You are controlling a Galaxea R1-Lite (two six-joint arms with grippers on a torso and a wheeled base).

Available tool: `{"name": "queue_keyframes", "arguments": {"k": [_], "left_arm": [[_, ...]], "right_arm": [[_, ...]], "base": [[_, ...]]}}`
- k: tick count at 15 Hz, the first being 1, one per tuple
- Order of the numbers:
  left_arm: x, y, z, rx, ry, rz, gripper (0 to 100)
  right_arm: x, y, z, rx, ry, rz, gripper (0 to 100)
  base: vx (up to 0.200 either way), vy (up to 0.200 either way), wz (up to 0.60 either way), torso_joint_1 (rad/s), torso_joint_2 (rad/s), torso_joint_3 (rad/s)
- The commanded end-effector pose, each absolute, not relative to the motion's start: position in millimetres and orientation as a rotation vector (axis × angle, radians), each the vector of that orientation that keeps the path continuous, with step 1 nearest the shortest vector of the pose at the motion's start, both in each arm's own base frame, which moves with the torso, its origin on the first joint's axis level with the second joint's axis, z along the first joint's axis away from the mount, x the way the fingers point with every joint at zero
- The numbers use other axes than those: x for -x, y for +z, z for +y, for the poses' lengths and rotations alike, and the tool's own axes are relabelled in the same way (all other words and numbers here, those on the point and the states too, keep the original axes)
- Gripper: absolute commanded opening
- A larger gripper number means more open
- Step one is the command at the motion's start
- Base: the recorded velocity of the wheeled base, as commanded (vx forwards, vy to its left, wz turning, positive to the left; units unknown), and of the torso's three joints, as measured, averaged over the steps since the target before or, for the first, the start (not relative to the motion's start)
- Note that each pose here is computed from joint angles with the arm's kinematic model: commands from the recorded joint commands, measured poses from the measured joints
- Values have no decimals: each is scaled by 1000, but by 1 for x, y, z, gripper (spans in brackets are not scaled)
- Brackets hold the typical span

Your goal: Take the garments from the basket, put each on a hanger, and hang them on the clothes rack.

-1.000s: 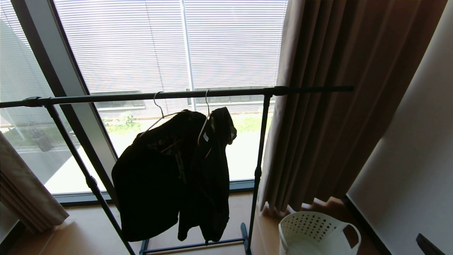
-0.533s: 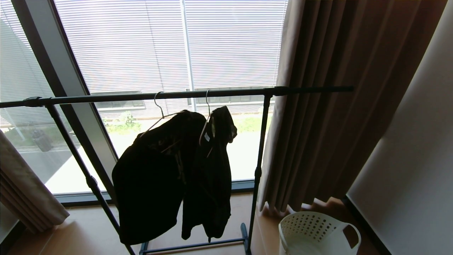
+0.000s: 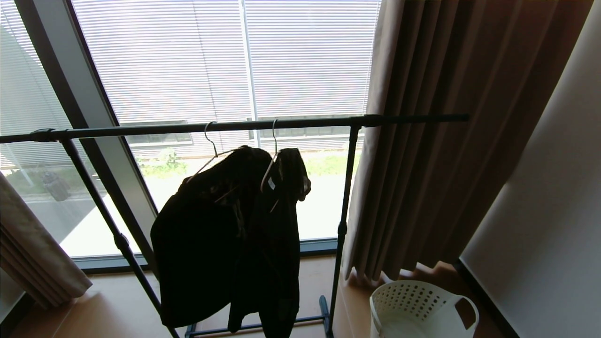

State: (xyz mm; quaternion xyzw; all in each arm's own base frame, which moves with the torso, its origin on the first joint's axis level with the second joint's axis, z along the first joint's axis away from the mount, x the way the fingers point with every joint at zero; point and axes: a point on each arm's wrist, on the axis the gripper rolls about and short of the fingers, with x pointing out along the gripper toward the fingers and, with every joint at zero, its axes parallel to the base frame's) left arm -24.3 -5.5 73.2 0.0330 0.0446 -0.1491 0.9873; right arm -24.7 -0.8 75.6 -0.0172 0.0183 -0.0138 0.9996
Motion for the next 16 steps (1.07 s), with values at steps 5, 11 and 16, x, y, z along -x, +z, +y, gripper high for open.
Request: {"name": "queue_keyframes", "arguments": {"k": [5,11,16], "left_arm": [[21,74,-5,-61,-318,128,100],[25,71,-3,-23,-125,73,100],[25,72,-3,10,-118,69,100]], "right_arm": [[25,76,1,53,59,35,100],[25,75,2,58,87,34,100],[25,75,1,31,53,36,100]], "base": [[0,0,0,0,0,0],[0,0,0,0,0,0],[0,0,0,0,0,0]]}}
